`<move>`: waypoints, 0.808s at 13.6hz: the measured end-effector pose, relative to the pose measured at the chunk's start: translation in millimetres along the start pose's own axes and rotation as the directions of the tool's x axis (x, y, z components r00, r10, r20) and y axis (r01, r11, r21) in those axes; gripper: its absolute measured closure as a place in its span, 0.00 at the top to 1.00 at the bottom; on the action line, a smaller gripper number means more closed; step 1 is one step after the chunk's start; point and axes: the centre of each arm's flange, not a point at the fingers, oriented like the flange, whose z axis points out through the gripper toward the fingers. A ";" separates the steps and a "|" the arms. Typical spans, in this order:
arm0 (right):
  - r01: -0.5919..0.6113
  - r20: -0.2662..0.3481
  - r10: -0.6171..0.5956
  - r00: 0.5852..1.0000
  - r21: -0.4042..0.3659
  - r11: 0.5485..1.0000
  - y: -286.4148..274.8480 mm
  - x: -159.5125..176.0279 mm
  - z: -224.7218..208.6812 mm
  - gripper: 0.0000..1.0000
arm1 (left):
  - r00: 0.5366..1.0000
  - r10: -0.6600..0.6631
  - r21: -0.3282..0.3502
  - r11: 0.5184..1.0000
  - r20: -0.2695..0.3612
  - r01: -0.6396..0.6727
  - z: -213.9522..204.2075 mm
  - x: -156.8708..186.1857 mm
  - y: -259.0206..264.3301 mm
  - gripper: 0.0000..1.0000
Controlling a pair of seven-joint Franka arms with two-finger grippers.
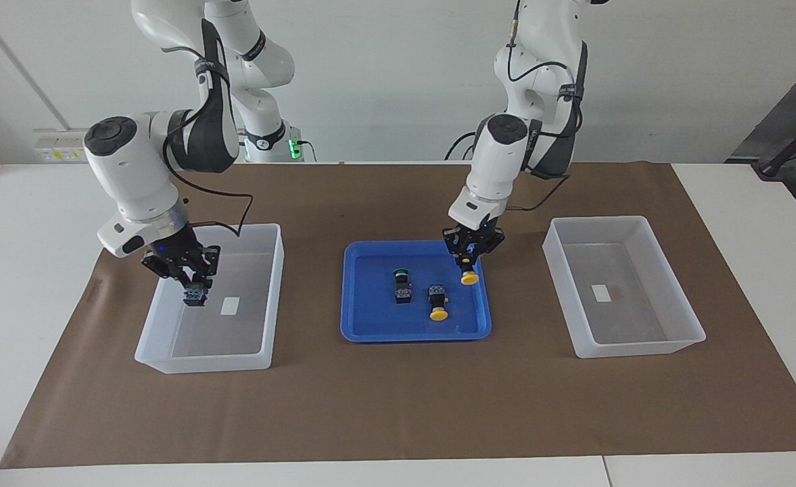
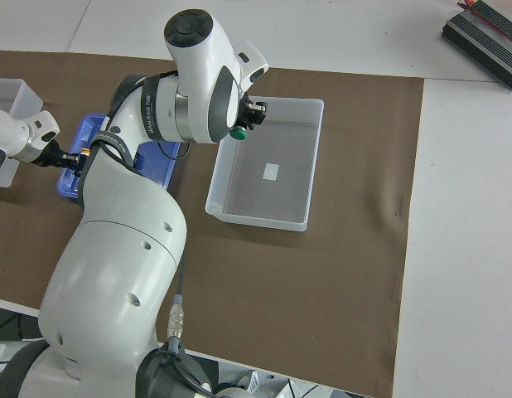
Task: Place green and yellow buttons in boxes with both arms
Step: 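Lower the green button into the box while the left gripper grasps yellow, then open the right gripper while the left gripper lifts the yellow button, then lower the yellow button into the box while the right gripper returns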
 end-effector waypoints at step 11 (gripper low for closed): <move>-0.017 0.016 0.017 1.000 -0.013 1.000 -1.2 2.7 84.8 0.49 | 0.980 0.177 0.089 0.982 -0.093 -0.169 -40.2 86.6 -221.6 0.33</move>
